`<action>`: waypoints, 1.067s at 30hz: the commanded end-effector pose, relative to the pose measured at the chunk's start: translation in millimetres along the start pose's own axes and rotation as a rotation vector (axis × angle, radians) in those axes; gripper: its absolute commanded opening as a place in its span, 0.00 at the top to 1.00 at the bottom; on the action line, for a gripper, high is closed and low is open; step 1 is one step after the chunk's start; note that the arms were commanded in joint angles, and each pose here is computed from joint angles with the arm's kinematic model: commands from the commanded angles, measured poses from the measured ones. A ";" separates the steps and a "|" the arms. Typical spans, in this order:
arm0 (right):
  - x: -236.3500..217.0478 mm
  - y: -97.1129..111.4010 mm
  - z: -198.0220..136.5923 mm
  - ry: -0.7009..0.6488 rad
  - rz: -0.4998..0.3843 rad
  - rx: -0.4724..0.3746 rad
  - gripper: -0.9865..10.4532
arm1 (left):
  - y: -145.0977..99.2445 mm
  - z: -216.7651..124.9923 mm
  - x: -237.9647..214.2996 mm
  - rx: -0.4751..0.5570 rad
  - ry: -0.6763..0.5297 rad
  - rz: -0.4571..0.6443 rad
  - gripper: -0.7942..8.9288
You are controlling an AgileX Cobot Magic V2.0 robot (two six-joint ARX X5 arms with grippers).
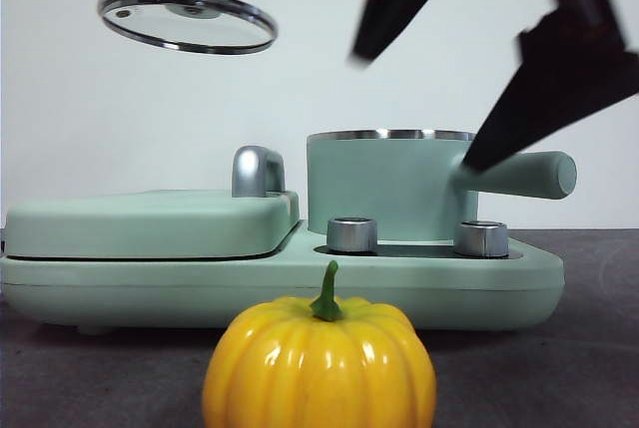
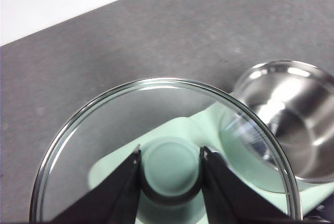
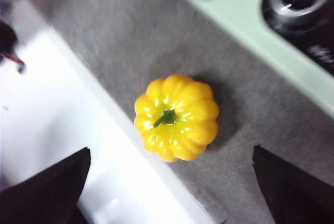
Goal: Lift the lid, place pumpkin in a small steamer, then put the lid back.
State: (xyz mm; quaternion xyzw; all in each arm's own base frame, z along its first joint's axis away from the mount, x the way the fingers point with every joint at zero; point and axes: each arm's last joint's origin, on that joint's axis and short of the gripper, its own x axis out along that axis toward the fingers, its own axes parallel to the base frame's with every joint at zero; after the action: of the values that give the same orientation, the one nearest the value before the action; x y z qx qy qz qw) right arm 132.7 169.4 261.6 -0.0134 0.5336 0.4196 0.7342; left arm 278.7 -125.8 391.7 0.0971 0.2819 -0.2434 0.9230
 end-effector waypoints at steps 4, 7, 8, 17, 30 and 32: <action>32.0 19.7 15.1 0.114 -0.084 -0.037 0.40 | 15.3 7.8 -8.4 -0.007 -0.048 0.047 0.84; 45.8 26.5 23.1 0.154 -0.098 -0.064 0.40 | 21.9 5.2 -9.1 -0.021 -0.029 0.064 0.84; 51.2 28.9 26.0 0.168 -0.099 -0.069 0.40 | 23.8 4.6 -9.3 -0.025 -0.025 0.069 0.84; 88.1 31.4 32.0 0.264 -0.190 -0.118 0.40 | 33.2 3.2 -10.6 -0.042 -0.023 0.095 0.84; 128.1 28.5 22.3 0.383 -0.218 -0.126 0.40 | 39.3 2.3 -11.6 -0.054 -0.024 0.112 0.84; 132.9 28.3 20.4 0.399 -0.224 -0.128 0.40 | 39.6 2.3 -11.7 -0.054 -0.023 0.113 0.84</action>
State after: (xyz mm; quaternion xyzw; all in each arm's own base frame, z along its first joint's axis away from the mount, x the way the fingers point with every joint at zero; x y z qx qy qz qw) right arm 142.6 269.9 179.6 -0.1927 0.6380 0.3510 0.6577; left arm 291.3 -87.4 389.4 0.0832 0.3008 -0.1821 0.9324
